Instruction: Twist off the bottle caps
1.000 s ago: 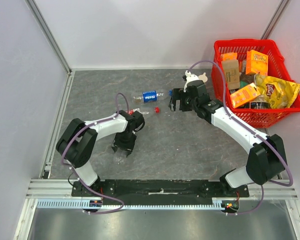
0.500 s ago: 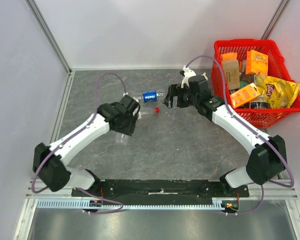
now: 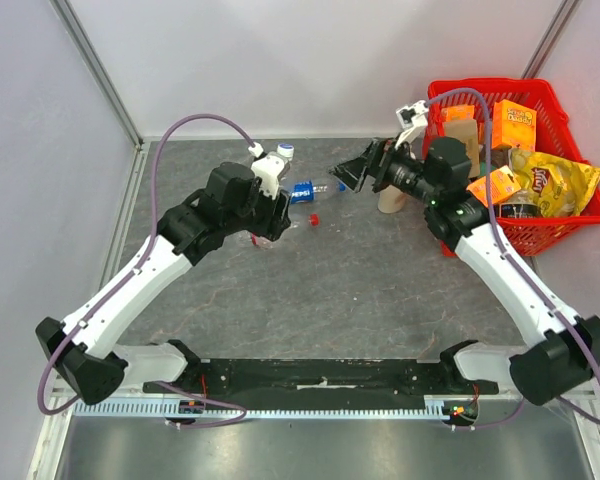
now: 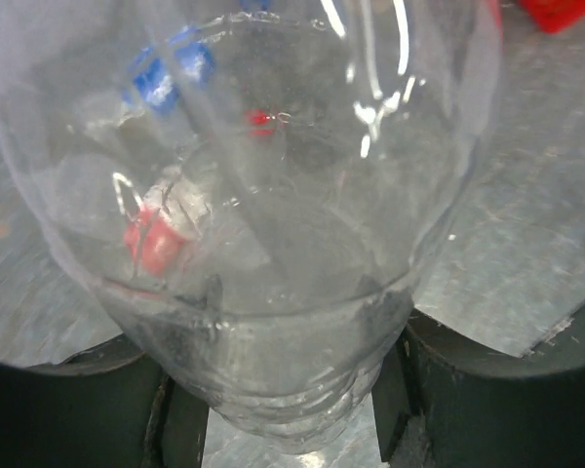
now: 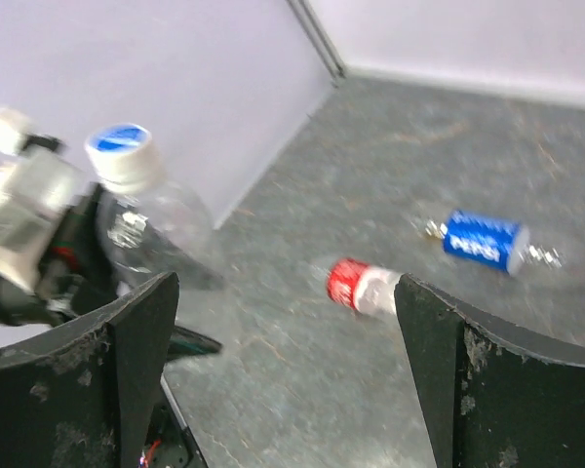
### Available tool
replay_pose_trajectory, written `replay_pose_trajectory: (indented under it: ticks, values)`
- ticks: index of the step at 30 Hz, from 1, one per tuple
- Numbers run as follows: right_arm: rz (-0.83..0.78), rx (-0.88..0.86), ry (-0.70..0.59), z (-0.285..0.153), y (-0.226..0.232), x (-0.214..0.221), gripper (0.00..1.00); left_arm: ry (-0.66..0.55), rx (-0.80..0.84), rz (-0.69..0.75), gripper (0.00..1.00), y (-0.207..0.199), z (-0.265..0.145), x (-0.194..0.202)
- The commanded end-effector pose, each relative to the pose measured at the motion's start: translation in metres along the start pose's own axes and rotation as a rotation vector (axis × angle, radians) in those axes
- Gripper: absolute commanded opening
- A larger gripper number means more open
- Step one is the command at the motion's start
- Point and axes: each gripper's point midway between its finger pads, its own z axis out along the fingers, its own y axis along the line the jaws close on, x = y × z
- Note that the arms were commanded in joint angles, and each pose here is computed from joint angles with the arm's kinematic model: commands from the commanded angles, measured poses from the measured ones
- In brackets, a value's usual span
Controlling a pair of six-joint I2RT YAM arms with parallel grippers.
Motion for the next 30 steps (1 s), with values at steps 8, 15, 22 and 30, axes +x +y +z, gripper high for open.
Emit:
replay_pose_trajectory:
  ticks: [8,15,22,30]
  values:
    - [-0.075,-0.353,-0.083,-0.019,0.077,-0.035,0.98,-0.176,0.531,0.163,0.44,-0.085,-0.031,-0.013]
    - [-0.068,-0.469,-0.067,-0.016,0.107,-0.03,0.96,-0.143,0.624,0.152,0.44,-0.099,-0.034,-0.004]
    - [-0.055,-0.472,-0.044,-0.009,0.11,-0.018,0.74,-0.11,0.657,0.125,0.43,-0.104,-0.028,0.003]
    - [-0.048,-0.473,-0.024,-0.009,0.107,-0.007,0.09,-0.108,0.634,0.118,0.43,-0.102,-0.026,0.003]
